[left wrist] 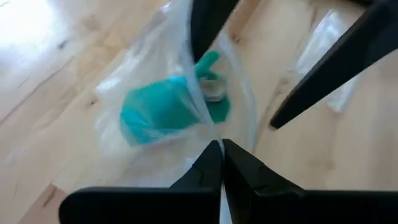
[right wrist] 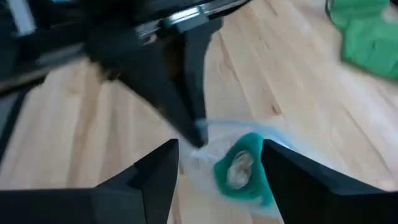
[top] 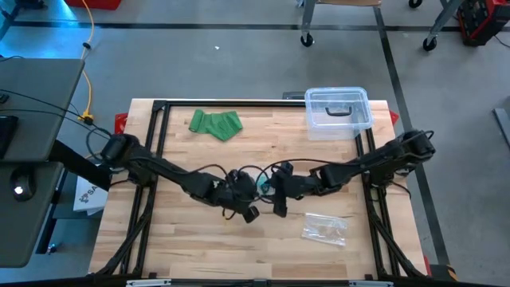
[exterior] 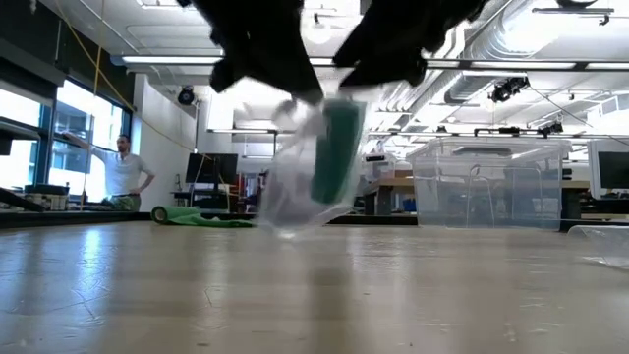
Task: Roll bandage
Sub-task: Close the transparent zip bag
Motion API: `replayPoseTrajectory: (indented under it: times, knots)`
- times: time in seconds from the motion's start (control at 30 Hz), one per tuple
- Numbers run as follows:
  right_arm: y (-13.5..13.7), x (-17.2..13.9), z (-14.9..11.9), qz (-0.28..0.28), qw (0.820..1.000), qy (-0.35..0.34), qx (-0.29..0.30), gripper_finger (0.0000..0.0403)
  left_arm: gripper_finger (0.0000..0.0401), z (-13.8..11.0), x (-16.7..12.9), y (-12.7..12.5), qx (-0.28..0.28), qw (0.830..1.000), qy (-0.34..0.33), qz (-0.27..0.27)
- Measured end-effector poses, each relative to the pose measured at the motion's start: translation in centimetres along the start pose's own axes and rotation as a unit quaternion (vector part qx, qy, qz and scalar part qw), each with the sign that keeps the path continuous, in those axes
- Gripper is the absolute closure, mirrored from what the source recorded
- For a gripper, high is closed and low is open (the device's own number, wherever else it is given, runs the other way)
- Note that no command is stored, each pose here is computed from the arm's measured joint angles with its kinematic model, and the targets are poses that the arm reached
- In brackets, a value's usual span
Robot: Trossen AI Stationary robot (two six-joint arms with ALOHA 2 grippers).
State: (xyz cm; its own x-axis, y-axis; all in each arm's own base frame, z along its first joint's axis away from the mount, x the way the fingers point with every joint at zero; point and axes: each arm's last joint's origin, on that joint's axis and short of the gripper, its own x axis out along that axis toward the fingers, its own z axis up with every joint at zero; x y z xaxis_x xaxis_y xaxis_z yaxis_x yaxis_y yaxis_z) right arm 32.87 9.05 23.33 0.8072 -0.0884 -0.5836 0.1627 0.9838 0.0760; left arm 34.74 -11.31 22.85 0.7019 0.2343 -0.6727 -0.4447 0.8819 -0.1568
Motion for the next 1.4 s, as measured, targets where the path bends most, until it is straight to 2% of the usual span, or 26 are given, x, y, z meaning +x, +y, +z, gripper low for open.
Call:
replayPoseTrajectory:
  times: [0.17, 0.4, 0.53, 0.67, 0.83, 0.9, 0.97, 1.1, 1.23, 1.4]
  knots:
    - [0.8, -2.9, 1.1, 0.027, 0.998, -0.036, -0.040, 0.0181, 0.0401, 1.9, -2.9, 1.2, -0.017, 0.999, 0.005, -0.033]
    - [2.3, -7.1, 2.3, 0.072, 0.985, -0.100, -0.124, 0.0180, 0.0401, 3.7, -7.0, 3.6, -0.018, 0.999, 0.000, -0.044]
    - [2.9, -7.8, 2.4, 0.084, 0.979, -0.116, -0.145, 0.0180, 0.0401, 4.5, -7.9, 4.4, -0.004, 0.999, -0.038, -0.007]
    - [2.9, -7.4, 1.9, 0.076, 0.980, -0.099, -0.155, 0.0180, 0.0401, 3.3, -5.5, 5.3, 0.009, 0.998, 0.029, 0.048]
    - [2.8, -6.4, 0.8, 0.058, 0.987, -0.048, -0.145, 0.0180, 0.0401, 2.2, -2.9, 6.0, 0.028, 0.991, 0.077, 0.104]
    - [2.7, -5.9, 0.2, 0.032, 0.989, -0.026, -0.141, 0.0180, 0.0401, 1.7, -1.9, 6.6, 0.046, 0.984, 0.091, 0.144]
    - [2.5, -5.4, -0.5, -0.003, 0.991, -0.003, -0.137, 0.0180, 0.0401, 1.5, -0.9, 6.7, 0.053, 0.981, 0.093, 0.159]
    - [2.1, -4.5, -1.6, -0.056, 0.989, 0.033, -0.130, 0.0180, 0.0401, 0.6, 2.0, 5.6, 0.065, 0.985, 0.116, 0.107]
    - [2.2, -3.8, -2.4, -0.067, 0.987, 0.059, -0.131, 0.0180, 0.0399, -0.4, 5.0, 3.8, 0.085, 0.990, 0.106, 0.039]
    - [2.1, -3.8, -2.6, -0.070, 0.987, 0.067, -0.128, 0.0180, 0.0357, -1.0, 6.7, 2.9, 0.094, 0.988, 0.118, -0.027]
